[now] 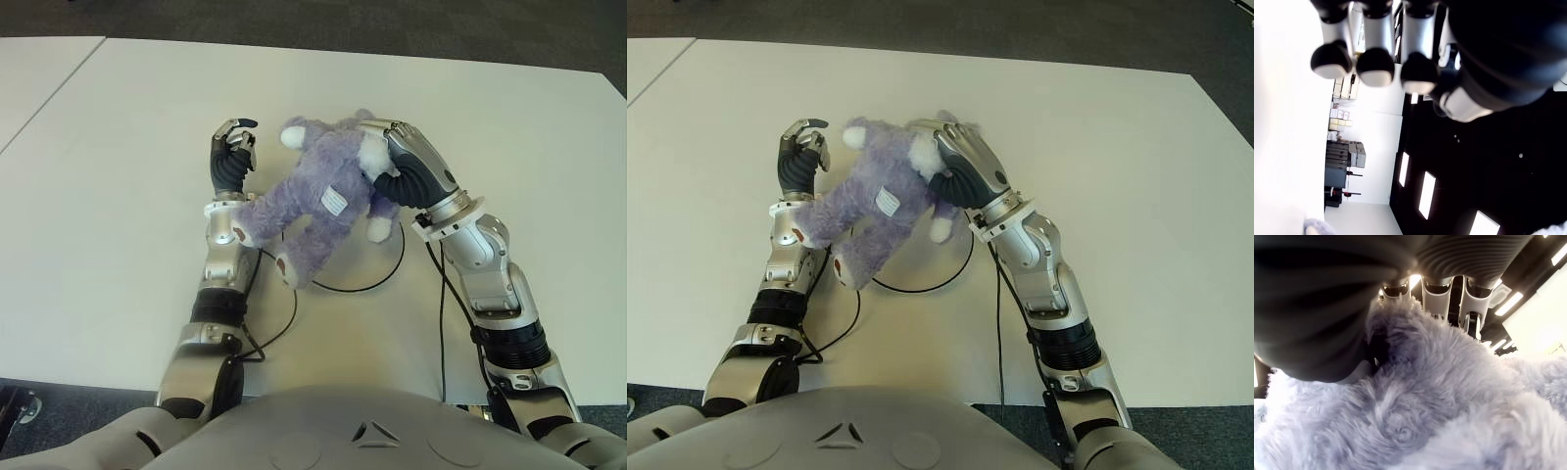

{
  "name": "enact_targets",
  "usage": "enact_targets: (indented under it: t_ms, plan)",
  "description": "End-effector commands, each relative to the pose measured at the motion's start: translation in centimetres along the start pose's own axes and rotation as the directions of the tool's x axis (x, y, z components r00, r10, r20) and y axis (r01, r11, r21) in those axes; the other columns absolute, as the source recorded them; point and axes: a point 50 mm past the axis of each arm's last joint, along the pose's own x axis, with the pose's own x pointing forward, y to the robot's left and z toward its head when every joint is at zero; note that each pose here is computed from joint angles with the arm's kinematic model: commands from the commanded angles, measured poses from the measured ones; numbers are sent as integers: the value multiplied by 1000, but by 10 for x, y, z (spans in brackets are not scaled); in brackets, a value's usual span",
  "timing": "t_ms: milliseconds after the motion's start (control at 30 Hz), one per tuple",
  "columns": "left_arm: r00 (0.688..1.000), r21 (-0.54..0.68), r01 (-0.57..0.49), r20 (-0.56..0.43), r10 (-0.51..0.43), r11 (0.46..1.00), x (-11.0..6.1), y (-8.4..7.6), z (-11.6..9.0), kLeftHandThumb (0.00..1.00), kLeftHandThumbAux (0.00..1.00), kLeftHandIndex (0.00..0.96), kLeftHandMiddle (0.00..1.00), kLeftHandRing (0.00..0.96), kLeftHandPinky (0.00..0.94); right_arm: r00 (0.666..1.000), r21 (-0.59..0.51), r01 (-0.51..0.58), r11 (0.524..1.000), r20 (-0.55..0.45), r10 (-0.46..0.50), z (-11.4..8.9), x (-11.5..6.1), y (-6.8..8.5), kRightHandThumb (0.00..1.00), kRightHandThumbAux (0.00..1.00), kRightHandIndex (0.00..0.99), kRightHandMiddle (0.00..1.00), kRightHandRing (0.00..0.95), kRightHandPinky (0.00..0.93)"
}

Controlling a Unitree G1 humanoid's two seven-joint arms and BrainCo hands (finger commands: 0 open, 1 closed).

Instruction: Put the doll into the plate.

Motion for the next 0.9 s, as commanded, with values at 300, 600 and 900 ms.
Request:
enact_targets:
  t_ms: [300, 600, 900]
  plan:
    - [989, 5, -46, -142, 47, 999, -26, 13, -32, 709, 706, 441, 876, 878, 854, 987, 30, -147, 989, -66, 149, -2, -4, 9, 854, 678, 399, 546, 855, 845]
    - [989, -4, -43, -140, 42, 999, -26, 13, -31, 710, 706, 441, 876, 879, 857, 979, 24, -184, 983, -88, 185, -3, -5, 11, 853, 678, 396, 548, 846, 834]
    - [990, -11, -41, -138, 39, 999, -26, 14, -31, 710, 705, 441, 878, 882, 861, 979, 29, -183, 983, -91, 185, -3, -6, 11, 852, 678, 395, 546, 836, 816]
